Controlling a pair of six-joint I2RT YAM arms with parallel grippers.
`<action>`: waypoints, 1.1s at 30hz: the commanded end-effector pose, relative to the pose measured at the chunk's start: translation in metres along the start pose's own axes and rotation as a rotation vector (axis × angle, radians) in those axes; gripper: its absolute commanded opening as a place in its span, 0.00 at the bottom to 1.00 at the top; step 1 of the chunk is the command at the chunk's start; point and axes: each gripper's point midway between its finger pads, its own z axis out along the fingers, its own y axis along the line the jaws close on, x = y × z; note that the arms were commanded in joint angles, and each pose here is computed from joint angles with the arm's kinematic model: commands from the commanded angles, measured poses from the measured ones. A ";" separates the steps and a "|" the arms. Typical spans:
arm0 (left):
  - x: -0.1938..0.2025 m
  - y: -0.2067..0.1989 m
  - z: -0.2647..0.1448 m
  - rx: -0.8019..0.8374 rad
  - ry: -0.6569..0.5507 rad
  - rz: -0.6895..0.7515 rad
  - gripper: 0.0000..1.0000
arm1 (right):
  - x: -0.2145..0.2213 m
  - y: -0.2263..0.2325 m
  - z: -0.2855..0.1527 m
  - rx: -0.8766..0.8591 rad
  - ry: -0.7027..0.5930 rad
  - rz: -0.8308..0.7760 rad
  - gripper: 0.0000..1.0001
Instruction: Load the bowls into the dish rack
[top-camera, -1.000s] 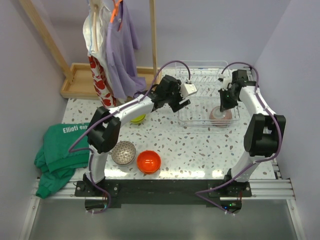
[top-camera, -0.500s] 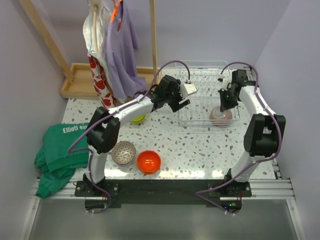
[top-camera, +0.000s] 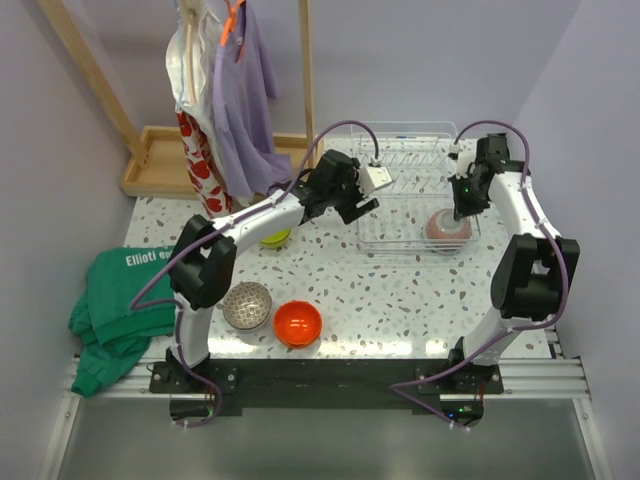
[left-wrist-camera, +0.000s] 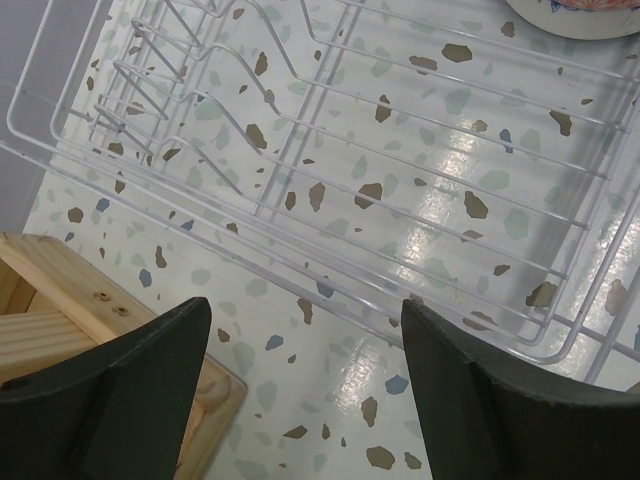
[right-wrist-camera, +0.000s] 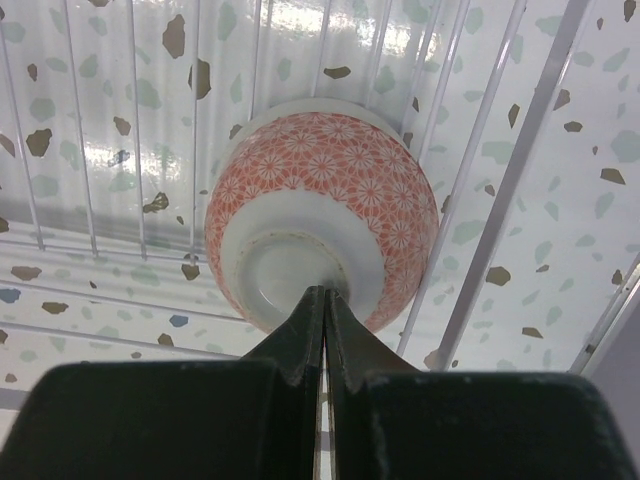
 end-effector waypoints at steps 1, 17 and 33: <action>-0.004 0.011 -0.019 -0.037 0.008 0.016 0.82 | 0.016 -0.023 -0.013 0.101 0.038 -0.010 0.00; 0.002 0.010 -0.026 -0.046 0.017 0.014 0.82 | 0.020 0.010 0.000 -0.016 0.059 -0.018 0.00; 0.002 0.011 -0.029 -0.056 0.018 0.022 0.82 | 0.013 0.017 0.005 -0.018 0.067 -0.043 0.00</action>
